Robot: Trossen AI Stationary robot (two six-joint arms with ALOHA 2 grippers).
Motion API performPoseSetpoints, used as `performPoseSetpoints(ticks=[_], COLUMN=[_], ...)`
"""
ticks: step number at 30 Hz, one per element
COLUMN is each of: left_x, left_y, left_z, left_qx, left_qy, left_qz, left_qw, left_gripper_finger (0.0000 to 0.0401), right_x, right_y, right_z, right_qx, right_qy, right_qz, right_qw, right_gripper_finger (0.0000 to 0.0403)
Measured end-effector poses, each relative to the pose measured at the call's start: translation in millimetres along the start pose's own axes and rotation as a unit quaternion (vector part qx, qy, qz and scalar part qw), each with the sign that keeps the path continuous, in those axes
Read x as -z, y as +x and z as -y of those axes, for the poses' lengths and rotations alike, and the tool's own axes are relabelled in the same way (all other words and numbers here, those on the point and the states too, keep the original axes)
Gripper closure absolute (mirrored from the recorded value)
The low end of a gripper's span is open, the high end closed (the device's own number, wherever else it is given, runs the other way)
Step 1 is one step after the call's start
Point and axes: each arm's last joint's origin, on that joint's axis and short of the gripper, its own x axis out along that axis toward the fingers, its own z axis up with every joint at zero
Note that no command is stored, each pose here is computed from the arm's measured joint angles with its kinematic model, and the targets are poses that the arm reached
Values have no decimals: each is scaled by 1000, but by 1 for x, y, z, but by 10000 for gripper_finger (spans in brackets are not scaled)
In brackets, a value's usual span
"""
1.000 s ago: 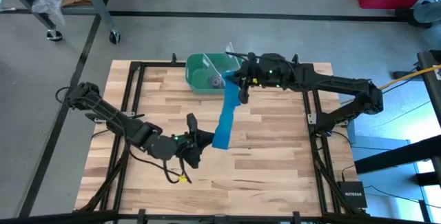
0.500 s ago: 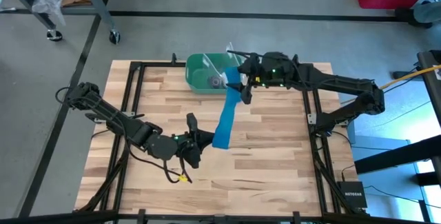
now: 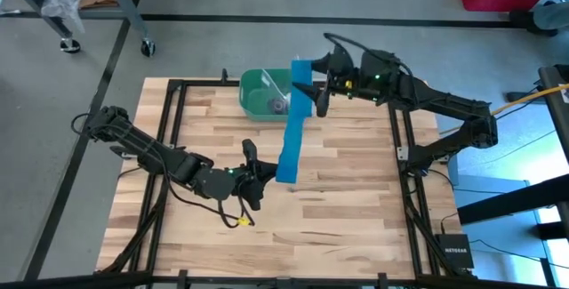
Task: Roll bandage
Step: Roll the blue bandage
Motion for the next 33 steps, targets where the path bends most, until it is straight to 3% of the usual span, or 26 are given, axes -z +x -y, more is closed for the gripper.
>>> performPoseSetpoints(ticks=[4, 16, 21, 25, 33], left_x=[0, 1, 1, 1, 1], left_y=[0, 0, 0, -1, -2], left_z=[0, 0, 1, 1, 1], left_qx=[0, 2, 3, 0, -15], left_qy=[-1, 0, 1, 0, -4], left_qz=[-1, -2, -4, -5, -16], left_qw=[1000, 1000, 1000, 1000, 1000], left_gripper_finger=[386, 386, 386, 386, 386], right_x=[-2, 39, 42, 32, 6], right_y=[3, 52, 55, 38, -36], right_z=[0, -4, -4, -8, -23], right_qx=[1, -10, -10, -17, -57], right_qy=[0, -3, -3, -6, -12], right_qz=[16, -60, -64, -65, -90], right_qw=[1000, 998, 998, 998, 994], right_gripper_finger=[111, 111, 111, 111, 111])
